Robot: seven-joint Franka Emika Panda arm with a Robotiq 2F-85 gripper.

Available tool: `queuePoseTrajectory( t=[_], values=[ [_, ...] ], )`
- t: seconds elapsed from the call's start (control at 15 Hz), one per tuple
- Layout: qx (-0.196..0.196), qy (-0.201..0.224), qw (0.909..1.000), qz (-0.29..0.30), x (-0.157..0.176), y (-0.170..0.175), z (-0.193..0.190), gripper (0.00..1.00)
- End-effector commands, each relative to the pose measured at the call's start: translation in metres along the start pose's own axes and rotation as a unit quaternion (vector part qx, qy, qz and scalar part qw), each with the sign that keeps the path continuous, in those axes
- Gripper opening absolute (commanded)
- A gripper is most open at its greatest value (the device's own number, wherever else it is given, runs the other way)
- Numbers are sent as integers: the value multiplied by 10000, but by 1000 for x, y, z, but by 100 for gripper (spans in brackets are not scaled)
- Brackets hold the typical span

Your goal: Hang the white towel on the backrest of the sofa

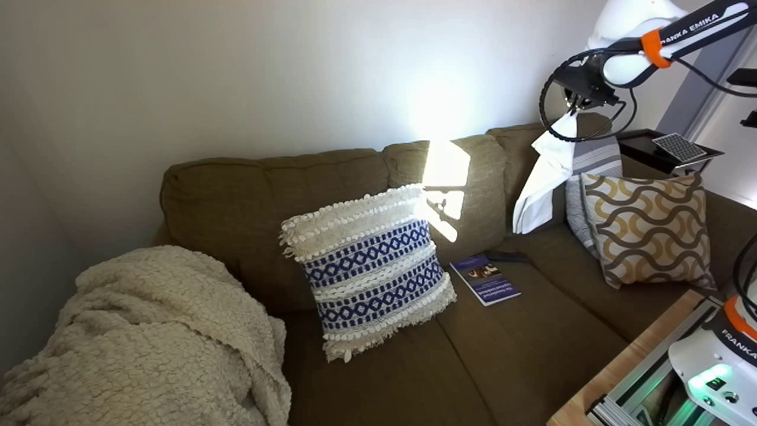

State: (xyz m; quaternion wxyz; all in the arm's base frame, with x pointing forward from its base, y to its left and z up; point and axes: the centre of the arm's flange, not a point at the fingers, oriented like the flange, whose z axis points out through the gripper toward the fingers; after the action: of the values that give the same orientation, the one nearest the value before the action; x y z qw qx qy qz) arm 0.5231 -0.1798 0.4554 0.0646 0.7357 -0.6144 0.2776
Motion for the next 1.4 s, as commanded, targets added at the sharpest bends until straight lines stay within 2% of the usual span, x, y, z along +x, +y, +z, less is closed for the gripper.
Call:
queuePoseTrajectory(
  t=[0.0,0.53,0.93,1.33],
  values=[
    [232,57,9992,335,28,-26,0,1],
    [677,-122,9961,554,55,-91,8,1],
    [1017,-246,9938,373,63,-131,17,1],
    [1570,-164,9871,284,67,-172,22,1]
  ],
)
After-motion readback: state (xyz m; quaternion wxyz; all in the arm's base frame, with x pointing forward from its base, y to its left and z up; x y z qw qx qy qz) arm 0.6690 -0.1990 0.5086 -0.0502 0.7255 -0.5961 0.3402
